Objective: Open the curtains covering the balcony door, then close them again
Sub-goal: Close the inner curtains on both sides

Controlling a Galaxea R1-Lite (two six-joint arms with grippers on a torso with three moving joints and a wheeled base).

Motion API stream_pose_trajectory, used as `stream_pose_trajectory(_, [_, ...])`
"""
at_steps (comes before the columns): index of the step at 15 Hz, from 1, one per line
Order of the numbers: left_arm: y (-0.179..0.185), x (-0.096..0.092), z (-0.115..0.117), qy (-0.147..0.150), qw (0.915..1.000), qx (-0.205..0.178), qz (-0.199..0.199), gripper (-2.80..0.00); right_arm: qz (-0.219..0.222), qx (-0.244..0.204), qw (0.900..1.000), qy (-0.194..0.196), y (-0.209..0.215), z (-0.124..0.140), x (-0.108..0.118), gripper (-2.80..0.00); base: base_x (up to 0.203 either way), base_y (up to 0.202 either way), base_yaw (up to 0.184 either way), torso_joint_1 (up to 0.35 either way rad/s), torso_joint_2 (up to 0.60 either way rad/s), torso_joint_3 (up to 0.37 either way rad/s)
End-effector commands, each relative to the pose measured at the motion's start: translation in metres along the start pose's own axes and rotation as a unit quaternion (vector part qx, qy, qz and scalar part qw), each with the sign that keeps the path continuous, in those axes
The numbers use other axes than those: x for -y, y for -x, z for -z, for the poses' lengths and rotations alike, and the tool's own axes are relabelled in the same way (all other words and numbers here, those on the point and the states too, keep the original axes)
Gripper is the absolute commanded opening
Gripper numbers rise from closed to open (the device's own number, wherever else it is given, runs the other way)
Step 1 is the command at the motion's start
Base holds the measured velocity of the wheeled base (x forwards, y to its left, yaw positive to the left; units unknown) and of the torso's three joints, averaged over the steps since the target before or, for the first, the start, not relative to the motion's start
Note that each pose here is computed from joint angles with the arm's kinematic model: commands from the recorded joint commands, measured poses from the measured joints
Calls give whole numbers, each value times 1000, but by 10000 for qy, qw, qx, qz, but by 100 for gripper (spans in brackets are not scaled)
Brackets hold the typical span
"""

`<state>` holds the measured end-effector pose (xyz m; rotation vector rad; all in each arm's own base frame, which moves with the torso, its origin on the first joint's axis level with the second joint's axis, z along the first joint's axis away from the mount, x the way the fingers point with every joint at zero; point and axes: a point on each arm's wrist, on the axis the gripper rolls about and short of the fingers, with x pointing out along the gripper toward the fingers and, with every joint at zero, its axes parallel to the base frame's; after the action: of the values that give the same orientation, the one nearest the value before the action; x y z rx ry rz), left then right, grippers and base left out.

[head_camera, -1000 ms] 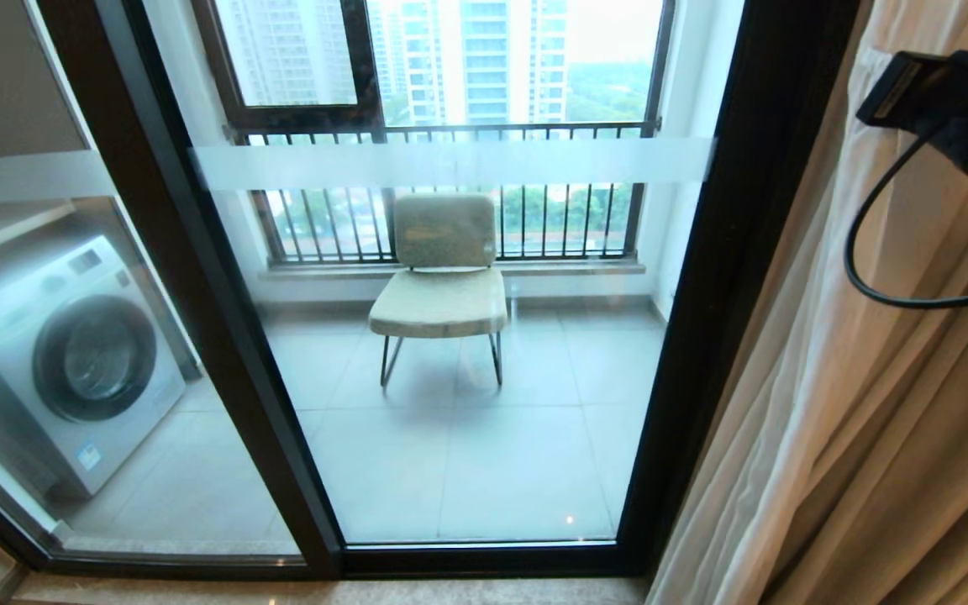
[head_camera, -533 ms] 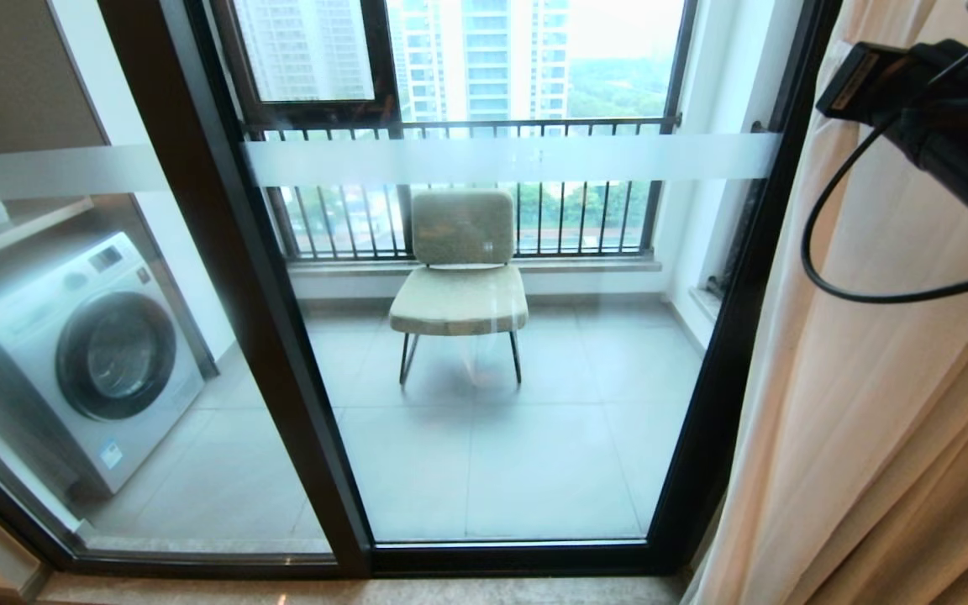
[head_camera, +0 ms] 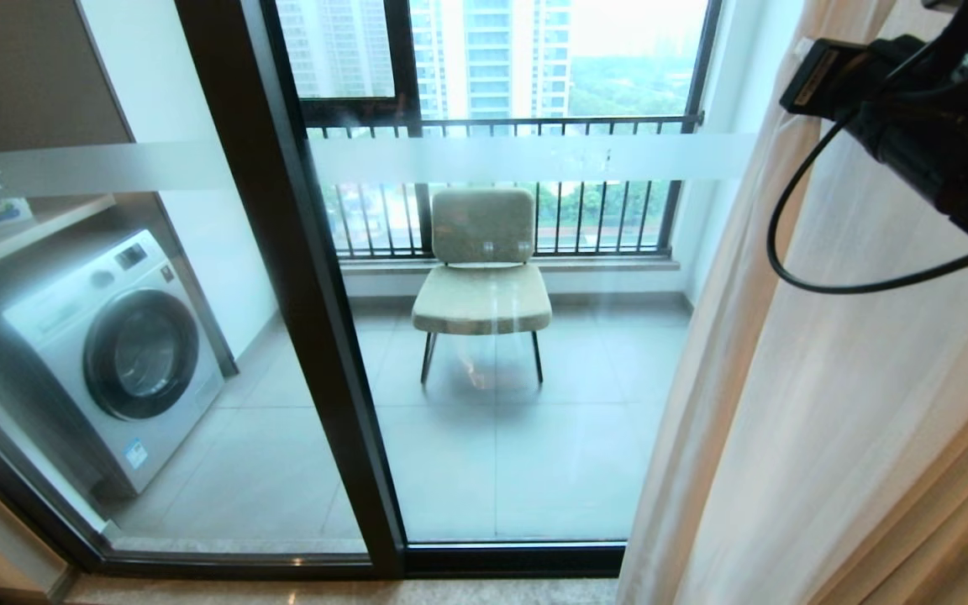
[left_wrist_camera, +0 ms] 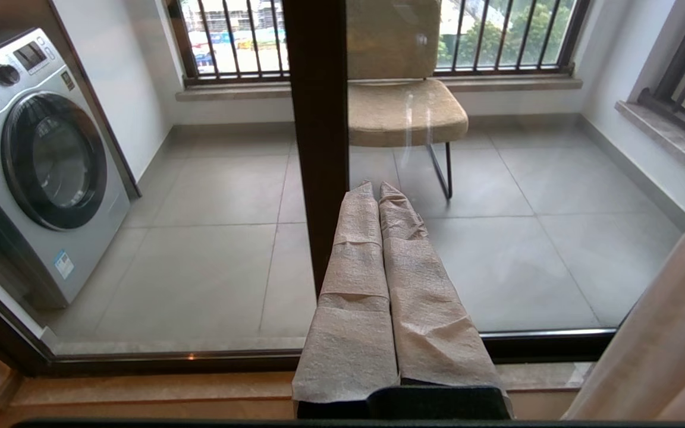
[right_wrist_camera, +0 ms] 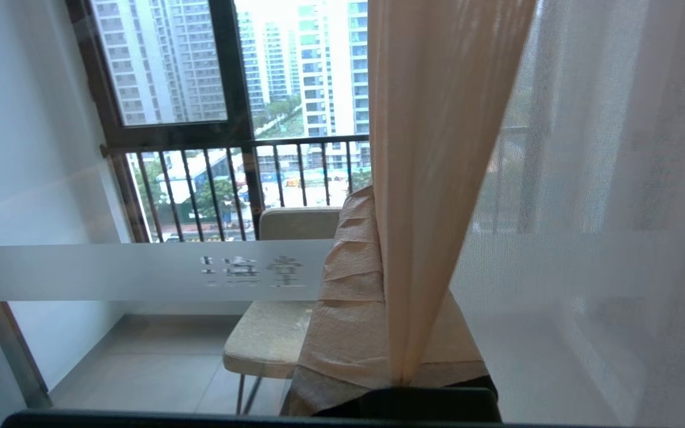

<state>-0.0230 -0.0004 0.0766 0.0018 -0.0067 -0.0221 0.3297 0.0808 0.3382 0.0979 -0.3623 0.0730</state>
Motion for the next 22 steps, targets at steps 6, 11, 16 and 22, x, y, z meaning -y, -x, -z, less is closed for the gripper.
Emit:
stream_pose_trajectory(6, [0,0,0,-7,10000,-3,3,-280,-100,-60,9999,-83,-2,8,-19,-280,0,187,-1,2,1,2])
stream_pose_trajectory(11, [0,0,0,-7,10000,-3,4,-280,-148,-54,9998,-123,-3,8,-26,-280,0,190,0,3,3,1])
stream_pose_trajectory(16, [0,0,0,1,10000,-3,4,-280,-171,-74,9997,-138,-4,10,-31,-280,0,189,-2,2,5,4])
stream_pose_trajectory(22, [0,0,0,-7,10000,-3,-1,-280,-239,-10,9996,-180,-10,10,-39,-280,0,191,0,2,4,2])
